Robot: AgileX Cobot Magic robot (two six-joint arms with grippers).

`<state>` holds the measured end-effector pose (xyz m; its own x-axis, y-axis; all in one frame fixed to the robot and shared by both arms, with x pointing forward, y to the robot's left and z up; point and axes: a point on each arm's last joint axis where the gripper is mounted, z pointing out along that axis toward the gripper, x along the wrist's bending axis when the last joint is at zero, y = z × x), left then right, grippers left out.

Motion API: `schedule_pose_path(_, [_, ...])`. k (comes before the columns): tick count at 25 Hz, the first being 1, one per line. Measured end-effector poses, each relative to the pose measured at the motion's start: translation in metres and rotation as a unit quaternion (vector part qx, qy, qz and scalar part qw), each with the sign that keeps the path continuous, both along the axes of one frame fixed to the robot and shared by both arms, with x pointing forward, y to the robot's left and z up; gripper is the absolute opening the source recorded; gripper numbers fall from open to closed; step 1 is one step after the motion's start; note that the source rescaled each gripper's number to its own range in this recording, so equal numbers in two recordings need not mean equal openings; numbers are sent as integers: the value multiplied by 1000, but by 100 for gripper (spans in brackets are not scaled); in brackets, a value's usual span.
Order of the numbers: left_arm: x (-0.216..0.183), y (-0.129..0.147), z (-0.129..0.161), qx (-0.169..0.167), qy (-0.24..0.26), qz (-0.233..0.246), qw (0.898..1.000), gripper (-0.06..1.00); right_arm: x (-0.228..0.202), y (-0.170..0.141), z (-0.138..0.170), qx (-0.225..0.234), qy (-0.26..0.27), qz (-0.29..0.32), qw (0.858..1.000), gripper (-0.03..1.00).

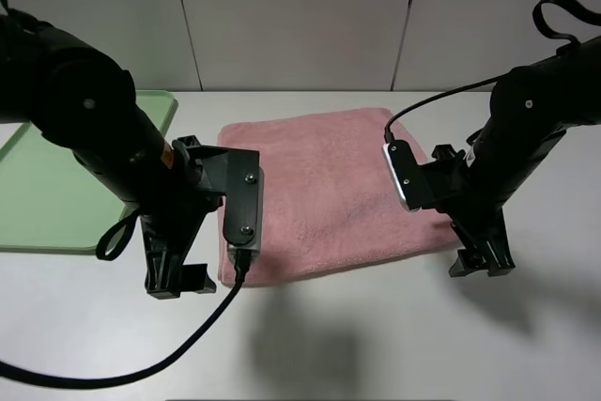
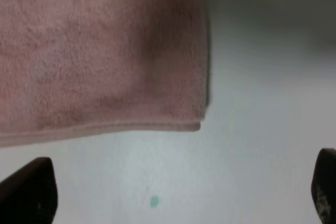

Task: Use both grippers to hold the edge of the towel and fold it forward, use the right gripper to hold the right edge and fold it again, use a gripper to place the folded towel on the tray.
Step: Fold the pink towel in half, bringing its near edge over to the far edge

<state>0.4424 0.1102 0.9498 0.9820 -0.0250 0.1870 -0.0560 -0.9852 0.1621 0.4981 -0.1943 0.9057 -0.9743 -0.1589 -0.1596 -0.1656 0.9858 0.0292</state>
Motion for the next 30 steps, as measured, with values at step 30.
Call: schedule_pose_path(30, [15, -20, -54, -25, 13, 20, 999, 96, 4, 2, -39, -12, 38, 2, 999, 100])
